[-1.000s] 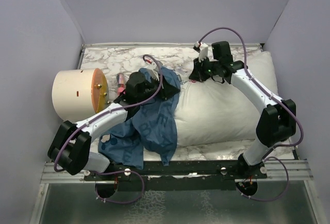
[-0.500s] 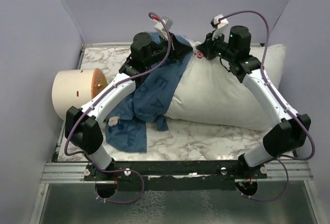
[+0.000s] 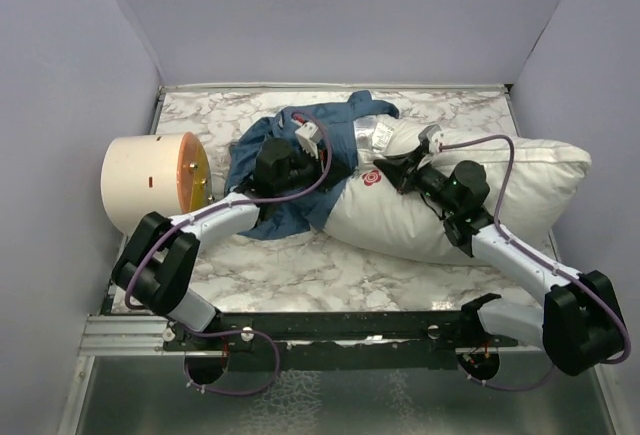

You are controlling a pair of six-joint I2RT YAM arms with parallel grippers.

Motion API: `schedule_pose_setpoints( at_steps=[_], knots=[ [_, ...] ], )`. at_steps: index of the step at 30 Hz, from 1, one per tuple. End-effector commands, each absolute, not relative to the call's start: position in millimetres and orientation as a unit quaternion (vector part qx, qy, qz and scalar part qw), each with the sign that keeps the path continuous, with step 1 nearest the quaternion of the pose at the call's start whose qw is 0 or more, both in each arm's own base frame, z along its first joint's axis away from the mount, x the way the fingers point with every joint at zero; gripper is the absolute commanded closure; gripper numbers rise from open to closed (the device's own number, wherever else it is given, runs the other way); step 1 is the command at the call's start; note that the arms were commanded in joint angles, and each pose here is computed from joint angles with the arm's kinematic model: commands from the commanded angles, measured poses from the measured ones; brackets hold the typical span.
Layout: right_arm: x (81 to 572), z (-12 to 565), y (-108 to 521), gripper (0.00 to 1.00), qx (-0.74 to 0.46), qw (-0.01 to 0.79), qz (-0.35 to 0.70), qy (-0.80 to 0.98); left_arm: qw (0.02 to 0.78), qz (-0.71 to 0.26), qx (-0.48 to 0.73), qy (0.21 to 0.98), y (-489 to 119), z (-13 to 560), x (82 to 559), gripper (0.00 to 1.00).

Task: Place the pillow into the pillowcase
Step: Stuff the pillow into the pillowcase.

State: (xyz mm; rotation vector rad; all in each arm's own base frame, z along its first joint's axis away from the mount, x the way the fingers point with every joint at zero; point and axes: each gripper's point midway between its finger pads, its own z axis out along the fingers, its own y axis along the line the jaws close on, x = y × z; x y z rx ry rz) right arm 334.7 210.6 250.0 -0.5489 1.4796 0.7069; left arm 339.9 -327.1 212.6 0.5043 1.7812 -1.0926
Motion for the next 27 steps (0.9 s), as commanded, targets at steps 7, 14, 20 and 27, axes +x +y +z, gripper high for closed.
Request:
schedule_pose_setpoints(
  at_steps=[7,14,20,27],
  knots=[
    [272,193,241,0.99,-0.263,0.589,0.391,0.657,0.483,-0.414,0.169,0.753,-265,195,277,0.48],
    [269,180,244,0.99,-0.262,0.571,0.4,0.668,0.541,-0.347,0.187,0.743,-226,282,269,0.23],
    [265,172,245,0.99,-0.264,0.558,0.406,0.674,0.519,-0.274,0.232,0.776,-227,314,320,0.23],
    [265,168,245,0.99,-0.266,0.55,0.402,0.682,0.533,-0.261,0.313,0.742,-267,335,375,0.21]
  ],
)
